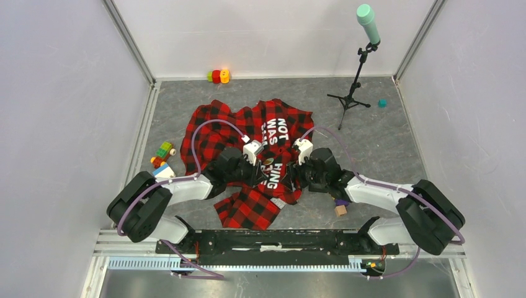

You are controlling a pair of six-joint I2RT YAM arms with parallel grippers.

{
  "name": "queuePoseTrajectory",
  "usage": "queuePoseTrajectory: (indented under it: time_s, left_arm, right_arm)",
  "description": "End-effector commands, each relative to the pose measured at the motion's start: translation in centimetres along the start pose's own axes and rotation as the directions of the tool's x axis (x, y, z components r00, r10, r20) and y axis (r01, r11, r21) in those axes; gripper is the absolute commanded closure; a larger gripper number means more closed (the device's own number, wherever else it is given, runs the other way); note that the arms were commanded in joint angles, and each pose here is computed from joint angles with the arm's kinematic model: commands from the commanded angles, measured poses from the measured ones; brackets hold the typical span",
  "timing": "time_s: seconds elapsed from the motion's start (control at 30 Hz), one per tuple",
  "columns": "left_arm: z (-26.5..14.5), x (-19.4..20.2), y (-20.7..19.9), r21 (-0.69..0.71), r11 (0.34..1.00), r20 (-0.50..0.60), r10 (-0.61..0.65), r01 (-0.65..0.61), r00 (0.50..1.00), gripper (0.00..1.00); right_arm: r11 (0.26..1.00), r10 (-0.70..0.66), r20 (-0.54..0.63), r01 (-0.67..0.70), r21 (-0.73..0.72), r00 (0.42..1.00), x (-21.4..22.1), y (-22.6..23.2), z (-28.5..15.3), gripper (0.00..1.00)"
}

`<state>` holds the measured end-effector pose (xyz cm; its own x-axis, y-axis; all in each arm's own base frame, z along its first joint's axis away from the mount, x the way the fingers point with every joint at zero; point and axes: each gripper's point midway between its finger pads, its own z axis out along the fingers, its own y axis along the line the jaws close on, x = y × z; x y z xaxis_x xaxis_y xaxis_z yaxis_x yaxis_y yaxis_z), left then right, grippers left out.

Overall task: Remove the brooch from the garment
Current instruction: Remove the brooch from the clothes.

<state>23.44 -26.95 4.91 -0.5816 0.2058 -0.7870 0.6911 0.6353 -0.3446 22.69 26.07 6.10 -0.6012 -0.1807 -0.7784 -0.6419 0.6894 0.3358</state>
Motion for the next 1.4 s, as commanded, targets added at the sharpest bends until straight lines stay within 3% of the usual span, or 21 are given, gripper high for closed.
queuePoseTrajectory:
  time_s: [0.0,0.23,0.47,0.67,0.77,0.97,1.13,1.37]
  left_arm:
    - [-0.2,-1.3,-0.9,0.040,0.999,0.049,0.005,-0.007,0.999,0.72]
    - [-0.3,-1.8,-1.5,0.065,0.998,0.063,0.011,-0.015,0.998,0.72]
    - [-0.7,-2.3,-1.7,0.073,0.997,0.086,0.011,-0.018,0.996,0.72]
    - [-2.0,-4.2,-3.0,0.101,0.995,0.130,-0.019,0.006,0.991,0.69]
    - [-3.3,-6.4,-4.2,0.126,0.992,0.177,-0.040,0.018,0.983,0.67]
    - [-6.1,-9.7,-5.9,0.150,0.989,0.254,-0.056,0.018,0.966,0.64]
    - [-7.8,-10.8,-6.6,0.141,0.990,0.267,-0.050,0.012,0.962,0.62]
    - [-8.0,-10.9,-9.2,0.284,0.959,0.224,-0.048,-0.018,0.973,0.63]
  right_arm:
    - [0.997,0.077,-0.002,-0.077,0.000,0.997,-0.8,0.3,0.4,0.33]
    - [0.993,0.112,-0.047,-0.114,-0.038,0.993,0.4,0.9,1.0,0.41]
    - [0.992,0.104,-0.020,-0.105,-0.071,0.994,-0.5,1.5,1.1,0.52]
    - [0.981,-0.104,0.135,0.124,-0.152,0.985,-3.8,3.1,-0.5,0.53]
    - [0.907,-0.286,0.221,0.338,-0.250,0.932,-4.4,5.0,-1.7,0.52]
    - [0.809,-0.440,0.435,0.557,-0.188,0.786,-6.5,6.0,-3.7,0.57]
    - [0.754,-0.466,0.579,0.643,-0.136,0.669,-7.9,7.3,-5.5,0.61]
    - [0.711,-0.493,0.611,0.691,-0.127,0.620,-8.3,8.2,-5.8,0.61]
